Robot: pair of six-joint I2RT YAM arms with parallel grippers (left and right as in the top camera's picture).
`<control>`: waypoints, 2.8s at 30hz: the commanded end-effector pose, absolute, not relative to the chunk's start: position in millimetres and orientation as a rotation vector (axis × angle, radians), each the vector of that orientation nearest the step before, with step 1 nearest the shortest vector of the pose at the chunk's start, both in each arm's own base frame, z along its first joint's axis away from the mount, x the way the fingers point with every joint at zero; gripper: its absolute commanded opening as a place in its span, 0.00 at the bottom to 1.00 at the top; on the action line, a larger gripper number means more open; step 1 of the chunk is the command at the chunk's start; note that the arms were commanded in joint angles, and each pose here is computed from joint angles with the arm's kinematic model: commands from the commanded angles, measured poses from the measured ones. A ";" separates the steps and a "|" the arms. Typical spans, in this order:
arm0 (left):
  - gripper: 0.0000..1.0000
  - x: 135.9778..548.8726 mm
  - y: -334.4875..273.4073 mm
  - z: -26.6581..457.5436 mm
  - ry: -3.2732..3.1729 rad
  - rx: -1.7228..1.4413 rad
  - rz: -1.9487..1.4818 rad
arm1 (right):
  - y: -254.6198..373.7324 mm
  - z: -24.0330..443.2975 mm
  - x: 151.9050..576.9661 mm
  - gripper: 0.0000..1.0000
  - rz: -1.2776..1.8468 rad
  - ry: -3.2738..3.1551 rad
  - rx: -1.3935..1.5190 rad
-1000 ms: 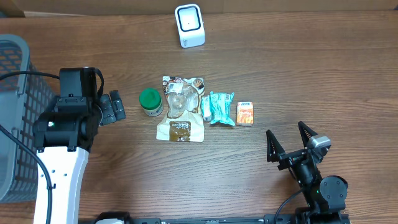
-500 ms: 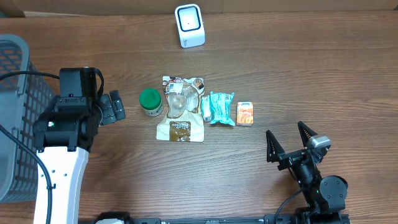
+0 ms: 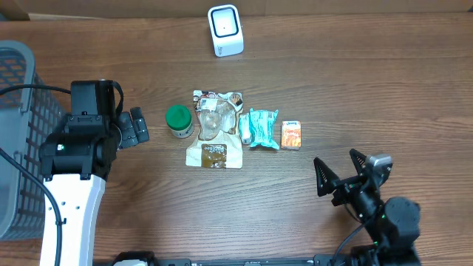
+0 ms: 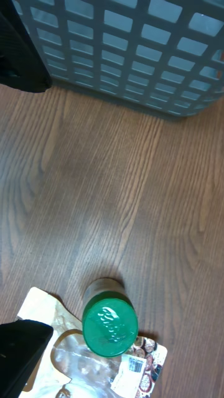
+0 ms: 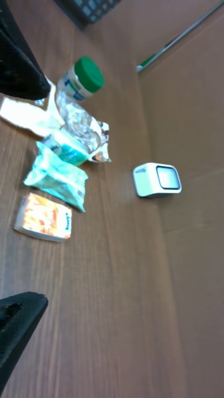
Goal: Scan the item barcode
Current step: 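Swing the right gripper left and grasp the orange tissue pack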
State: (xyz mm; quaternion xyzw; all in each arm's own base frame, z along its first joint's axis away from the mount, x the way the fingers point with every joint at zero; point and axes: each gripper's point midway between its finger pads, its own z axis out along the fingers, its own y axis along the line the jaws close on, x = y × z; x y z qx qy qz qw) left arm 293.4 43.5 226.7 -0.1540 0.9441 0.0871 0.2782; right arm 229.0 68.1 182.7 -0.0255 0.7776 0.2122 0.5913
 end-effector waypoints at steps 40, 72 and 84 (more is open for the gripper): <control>1.00 293.6 47.7 225.6 2.541 -0.400 0.267 | 103.3 43.0 328.5 0.42 0.765 2.860 0.382; 1.00 293.6 47.7 225.6 2.541 -0.400 0.267 | 103.3 -14.0 323.5 0.24 0.755 2.910 0.412; 1.00 293.6 47.7 225.6 2.541 -0.400 0.267 | 110.2 -15.8 308.3 0.04 0.848 2.934 0.500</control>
